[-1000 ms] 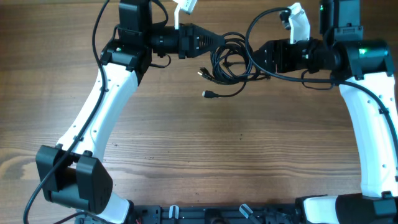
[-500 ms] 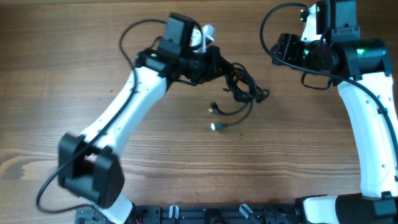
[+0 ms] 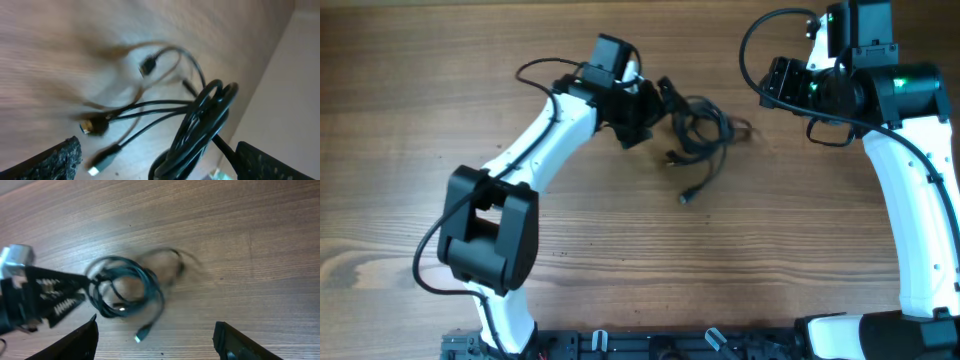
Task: Untangle cables
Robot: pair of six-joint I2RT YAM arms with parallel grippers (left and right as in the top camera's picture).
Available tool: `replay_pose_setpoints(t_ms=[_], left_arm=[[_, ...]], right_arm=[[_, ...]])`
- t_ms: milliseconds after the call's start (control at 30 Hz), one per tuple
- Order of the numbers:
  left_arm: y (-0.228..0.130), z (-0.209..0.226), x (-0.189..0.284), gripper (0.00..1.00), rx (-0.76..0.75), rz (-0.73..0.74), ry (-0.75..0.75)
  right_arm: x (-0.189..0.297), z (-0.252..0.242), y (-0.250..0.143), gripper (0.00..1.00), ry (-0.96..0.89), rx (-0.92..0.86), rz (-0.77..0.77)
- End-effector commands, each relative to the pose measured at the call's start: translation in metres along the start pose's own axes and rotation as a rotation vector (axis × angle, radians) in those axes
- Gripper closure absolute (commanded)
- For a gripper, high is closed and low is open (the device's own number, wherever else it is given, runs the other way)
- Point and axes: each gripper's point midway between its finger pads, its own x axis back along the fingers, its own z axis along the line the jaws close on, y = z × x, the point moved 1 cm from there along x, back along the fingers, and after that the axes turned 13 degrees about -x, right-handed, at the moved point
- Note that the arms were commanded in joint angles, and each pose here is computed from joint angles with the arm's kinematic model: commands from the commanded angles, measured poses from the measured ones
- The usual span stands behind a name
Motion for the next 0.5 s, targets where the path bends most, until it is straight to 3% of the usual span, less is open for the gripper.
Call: replay_pose_setpoints(t_ms=[0,67,167,333,467], left_arm=[[0.019,-0.012,0.046,0.00,-0.137,-0.107,-0.010],[0.016,-0.023,0.063,0.01,-0.252,-0.131,-0.008],[-0.001,-0.039,0.077,0.12,-0.420,-0.122,-0.011],[-0.039,-0.039,0.062,0.20,-0.538,0.003,0.042],[-0.036,-0.019,0.062,0.14,-0.546,-0.009,0.182]], right_arm=[[-0.004,-0.003,0.001,0.24,-0.024,0.000,-0.002],[-0.004,-0.002,0.001,0.24,-0.024,-0.001,-0.003],[-0.004,-0.002,0.003,0.24,-0.020,-0.001,-0.008],[-0.004,-0.002,0.002,0.24,-0.021,0.011,-0.006],[-0.004,-0.002,0.002,0.23,-0.022,0.018,-0.006]])
